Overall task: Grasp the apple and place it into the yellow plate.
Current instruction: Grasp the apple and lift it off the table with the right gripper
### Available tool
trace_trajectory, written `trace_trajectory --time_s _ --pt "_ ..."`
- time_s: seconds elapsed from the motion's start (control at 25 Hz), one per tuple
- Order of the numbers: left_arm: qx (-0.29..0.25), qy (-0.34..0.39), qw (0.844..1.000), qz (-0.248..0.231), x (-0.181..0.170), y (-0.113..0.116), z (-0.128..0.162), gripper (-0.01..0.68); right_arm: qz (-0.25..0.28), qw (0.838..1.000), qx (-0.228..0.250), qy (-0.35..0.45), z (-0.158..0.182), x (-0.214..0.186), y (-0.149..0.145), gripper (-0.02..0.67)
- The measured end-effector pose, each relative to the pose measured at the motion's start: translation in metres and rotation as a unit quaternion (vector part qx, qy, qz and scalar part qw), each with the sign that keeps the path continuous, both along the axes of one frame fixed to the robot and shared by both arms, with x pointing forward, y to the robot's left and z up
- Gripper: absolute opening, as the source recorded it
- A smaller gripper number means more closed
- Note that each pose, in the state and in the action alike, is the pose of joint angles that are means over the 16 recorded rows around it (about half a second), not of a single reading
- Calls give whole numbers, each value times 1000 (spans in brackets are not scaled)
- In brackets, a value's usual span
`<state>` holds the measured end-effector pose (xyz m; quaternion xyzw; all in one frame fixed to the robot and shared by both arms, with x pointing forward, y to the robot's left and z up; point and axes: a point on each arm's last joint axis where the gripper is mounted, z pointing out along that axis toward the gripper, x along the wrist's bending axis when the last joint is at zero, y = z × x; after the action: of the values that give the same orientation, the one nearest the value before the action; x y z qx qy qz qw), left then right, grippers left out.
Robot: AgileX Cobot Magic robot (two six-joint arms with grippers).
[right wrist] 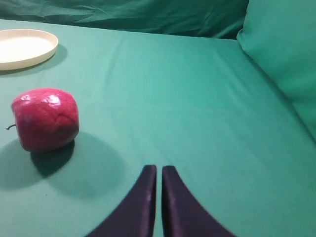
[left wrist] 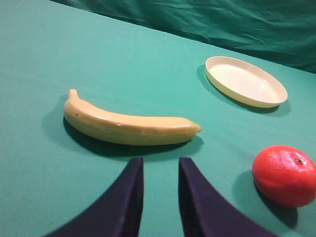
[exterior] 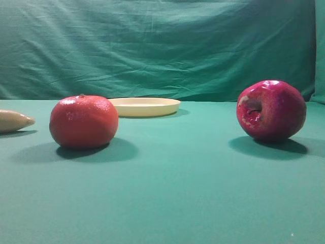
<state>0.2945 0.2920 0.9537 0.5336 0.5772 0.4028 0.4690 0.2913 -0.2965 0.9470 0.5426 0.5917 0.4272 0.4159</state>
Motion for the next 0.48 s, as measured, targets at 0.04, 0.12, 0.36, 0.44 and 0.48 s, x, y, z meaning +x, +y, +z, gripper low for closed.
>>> trace_trajectory --time_s 0.04,0.12,0.36,0.44,0.48 --pt "0 0 1000 0 0 0 0 157 0 1000 0 0 0 0 0 0" --pt "0 0 1000 0 0 0 0 157 0 1000 0 0 0 0 0 0" --pt "0 0 1000 0 0 0 0 157 0 1000 0 0 0 0 0 0" --pt "0 0 1000 0 0 0 0 157 0 1000 0 0 0 0 0 0" --pt "0 0 1000 0 0 0 0 157 0 1000 0 0 0 0 0 0"
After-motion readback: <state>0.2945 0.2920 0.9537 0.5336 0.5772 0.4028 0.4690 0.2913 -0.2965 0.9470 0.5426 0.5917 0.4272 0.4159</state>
